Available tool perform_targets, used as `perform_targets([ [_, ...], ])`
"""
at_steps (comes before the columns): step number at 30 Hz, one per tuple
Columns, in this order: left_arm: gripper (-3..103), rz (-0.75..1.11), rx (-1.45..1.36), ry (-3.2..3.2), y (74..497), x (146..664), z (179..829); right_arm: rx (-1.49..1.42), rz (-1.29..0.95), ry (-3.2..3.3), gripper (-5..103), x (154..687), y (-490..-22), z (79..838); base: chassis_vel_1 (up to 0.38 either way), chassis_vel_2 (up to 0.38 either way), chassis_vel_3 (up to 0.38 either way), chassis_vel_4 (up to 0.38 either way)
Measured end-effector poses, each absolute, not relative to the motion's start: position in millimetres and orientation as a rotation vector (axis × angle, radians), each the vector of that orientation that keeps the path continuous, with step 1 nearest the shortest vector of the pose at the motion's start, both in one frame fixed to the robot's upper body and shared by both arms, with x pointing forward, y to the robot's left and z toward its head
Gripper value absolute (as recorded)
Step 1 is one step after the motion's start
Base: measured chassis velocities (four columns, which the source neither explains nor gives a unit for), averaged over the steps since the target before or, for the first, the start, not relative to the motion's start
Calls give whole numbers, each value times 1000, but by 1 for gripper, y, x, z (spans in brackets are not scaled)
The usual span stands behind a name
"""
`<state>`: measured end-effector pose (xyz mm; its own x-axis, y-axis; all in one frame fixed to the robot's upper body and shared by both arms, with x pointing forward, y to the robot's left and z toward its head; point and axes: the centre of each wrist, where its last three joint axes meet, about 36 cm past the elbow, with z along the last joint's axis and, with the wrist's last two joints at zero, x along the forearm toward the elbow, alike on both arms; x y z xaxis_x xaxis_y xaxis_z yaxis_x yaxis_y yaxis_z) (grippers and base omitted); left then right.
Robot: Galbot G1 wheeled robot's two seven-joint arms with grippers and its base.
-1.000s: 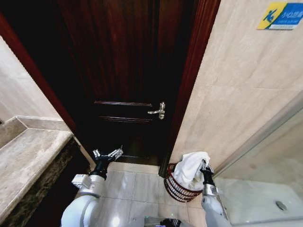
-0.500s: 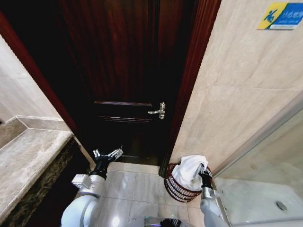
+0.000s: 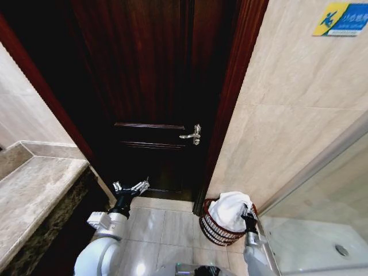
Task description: Discard the used towel into the hamper.
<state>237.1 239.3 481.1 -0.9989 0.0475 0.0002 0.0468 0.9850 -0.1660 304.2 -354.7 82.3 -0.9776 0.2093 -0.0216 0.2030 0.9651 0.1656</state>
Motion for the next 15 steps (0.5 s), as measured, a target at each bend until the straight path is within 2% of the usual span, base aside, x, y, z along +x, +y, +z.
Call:
perform_targets([
  [8,100,261,-74,-3126,239,237,481,267,224,3158,7,298,-364,73,0,0,0,0],
  [15,100,261,-74,-3126,239,237,481,202,209,3305,7,293,-397,74,0,0,0,0],
])
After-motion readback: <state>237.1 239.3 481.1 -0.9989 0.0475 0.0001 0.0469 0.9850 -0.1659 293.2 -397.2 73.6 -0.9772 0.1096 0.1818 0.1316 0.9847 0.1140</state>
